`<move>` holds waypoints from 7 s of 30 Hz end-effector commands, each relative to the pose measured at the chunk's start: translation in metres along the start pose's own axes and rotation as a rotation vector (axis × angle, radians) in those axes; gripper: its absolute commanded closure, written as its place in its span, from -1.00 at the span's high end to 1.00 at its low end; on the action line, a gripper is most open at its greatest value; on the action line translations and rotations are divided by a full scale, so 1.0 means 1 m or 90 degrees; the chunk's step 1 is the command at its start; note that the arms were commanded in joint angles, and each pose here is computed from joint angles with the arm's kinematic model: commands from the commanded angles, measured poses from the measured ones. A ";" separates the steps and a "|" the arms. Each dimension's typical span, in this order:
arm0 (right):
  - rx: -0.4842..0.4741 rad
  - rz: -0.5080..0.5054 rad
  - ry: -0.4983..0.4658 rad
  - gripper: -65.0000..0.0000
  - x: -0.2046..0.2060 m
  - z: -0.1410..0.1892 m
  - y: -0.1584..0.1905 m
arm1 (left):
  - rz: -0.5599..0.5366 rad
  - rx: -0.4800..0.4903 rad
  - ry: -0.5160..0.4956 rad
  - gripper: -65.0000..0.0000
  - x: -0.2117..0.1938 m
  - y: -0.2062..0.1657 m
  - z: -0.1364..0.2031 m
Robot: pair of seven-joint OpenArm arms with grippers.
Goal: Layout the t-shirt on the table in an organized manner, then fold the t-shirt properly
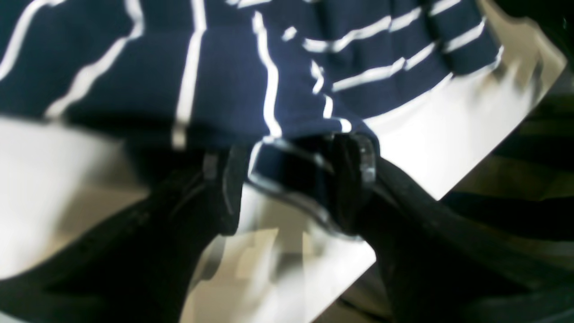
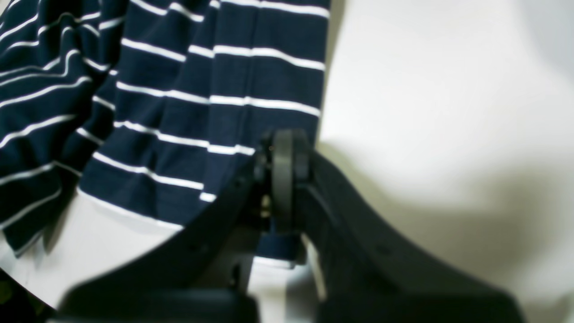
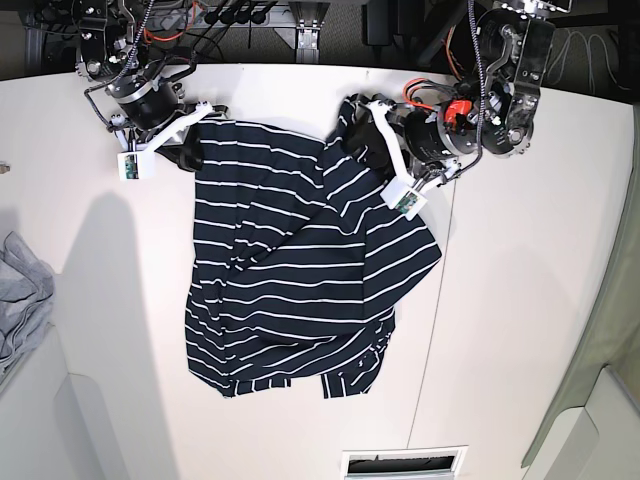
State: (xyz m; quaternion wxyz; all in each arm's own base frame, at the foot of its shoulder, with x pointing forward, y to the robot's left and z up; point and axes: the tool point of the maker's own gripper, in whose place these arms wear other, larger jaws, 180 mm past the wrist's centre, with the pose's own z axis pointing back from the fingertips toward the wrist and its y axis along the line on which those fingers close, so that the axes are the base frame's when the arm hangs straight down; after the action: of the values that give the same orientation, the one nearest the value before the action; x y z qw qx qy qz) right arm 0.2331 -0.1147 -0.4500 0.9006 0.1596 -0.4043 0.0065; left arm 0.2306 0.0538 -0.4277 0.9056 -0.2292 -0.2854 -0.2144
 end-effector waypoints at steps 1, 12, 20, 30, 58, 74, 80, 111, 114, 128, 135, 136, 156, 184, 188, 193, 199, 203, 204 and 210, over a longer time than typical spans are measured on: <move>0.007 0.006 -0.026 -1.00 0.013 0.000 0.001 | -0.014 0.001 -0.021 0.02 0.011 0.002 0.007; 0.008 0.005 -0.027 -1.00 0.013 0.000 0.001 | -0.038 0.097 -0.029 0.02 0.008 0.038 0.015; 0.008 0.006 -0.026 -1.00 0.013 0.000 0.001 | 0.000 0.079 -0.053 0.01 0.008 0.029 -0.001; 0.008 0.006 -0.025 -1.00 0.012 0.000 0.001 | 0.010 0.121 -0.083 -1.00 0.020 0.051 0.009; 0.078 -0.052 -0.081 -0.17 0.033 0.012 0.002 | -0.111 0.222 -0.068 -1.00 0.060 0.141 0.160; 0.177 -0.015 0.031 -0.14 -0.003 -0.069 0.129 | -0.111 0.222 -0.067 -1.00 0.059 0.141 0.160; 0.248 0.006 0.007 -1.00 0.020 -0.077 0.152 | -0.132 0.246 -0.059 -1.00 0.059 0.148 0.162; 0.208 0.002 -0.150 0.14 0.086 0.016 0.093 | -0.151 0.452 0.007 -0.16 0.049 0.238 0.219; 0.119 0.005 -0.200 0.14 0.130 0.002 0.056 | -0.125 0.406 -0.044 -0.16 0.060 0.225 0.212; 0.041 -0.066 -0.067 0.13 0.147 -0.131 0.013 | -0.022 0.261 -0.088 -0.16 0.030 0.178 0.138; 0.120 -0.100 -0.008 -0.26 0.125 -0.159 0.061 | 0.022 0.244 -0.079 -0.18 0.006 0.174 0.105; 0.127 -0.102 -0.021 -0.56 0.129 -0.159 0.065 | 0.026 0.249 -0.074 -0.23 0.004 0.177 0.103; 0.132 0.061 -0.111 -1.00 0.140 -0.017 0.029 | 0.103 0.315 0.027 -0.79 -0.034 0.238 0.098; 0.160 0.000 -0.146 0.07 0.169 -0.062 0.063 | 0.116 0.301 -0.024 -0.79 0.002 0.242 0.097; 0.209 -0.012 -0.051 0.07 0.135 -0.107 0.089 | 0.118 0.298 -0.026 -0.79 0.003 0.241 0.096; 0.267 0.009 0.042 -0.53 0.089 -0.130 0.134 | 0.110 0.287 -0.016 -0.79 0.001 0.235 0.090; 0.361 -0.019 -0.037 -1.00 0.123 -0.113 0.193 | 0.069 0.242 0.032 -0.79 -0.009 0.210 0.064; 0.425 0.016 -0.093 -1.00 0.154 -0.080 0.234 | 0.032 0.214 0.070 -0.79 -0.019 0.192 0.047; 0.436 0.036 -0.107 -1.00 0.159 -0.072 0.243 | 0.032 0.216 0.075 -0.79 -0.020 0.191 0.045; 0.499 0.222 -0.048 -1.00 0.120 -0.049 0.305 | 0.037 0.224 0.081 -0.79 -0.023 0.190 0.043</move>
State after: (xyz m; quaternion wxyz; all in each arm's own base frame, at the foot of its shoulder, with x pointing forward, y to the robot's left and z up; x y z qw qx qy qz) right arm 0.3006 0.1679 -0.3270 0.7618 0.4017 -0.4035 0.3089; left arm 0.2975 0.2294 -0.4651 0.9499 -0.0728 -0.2684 -0.1426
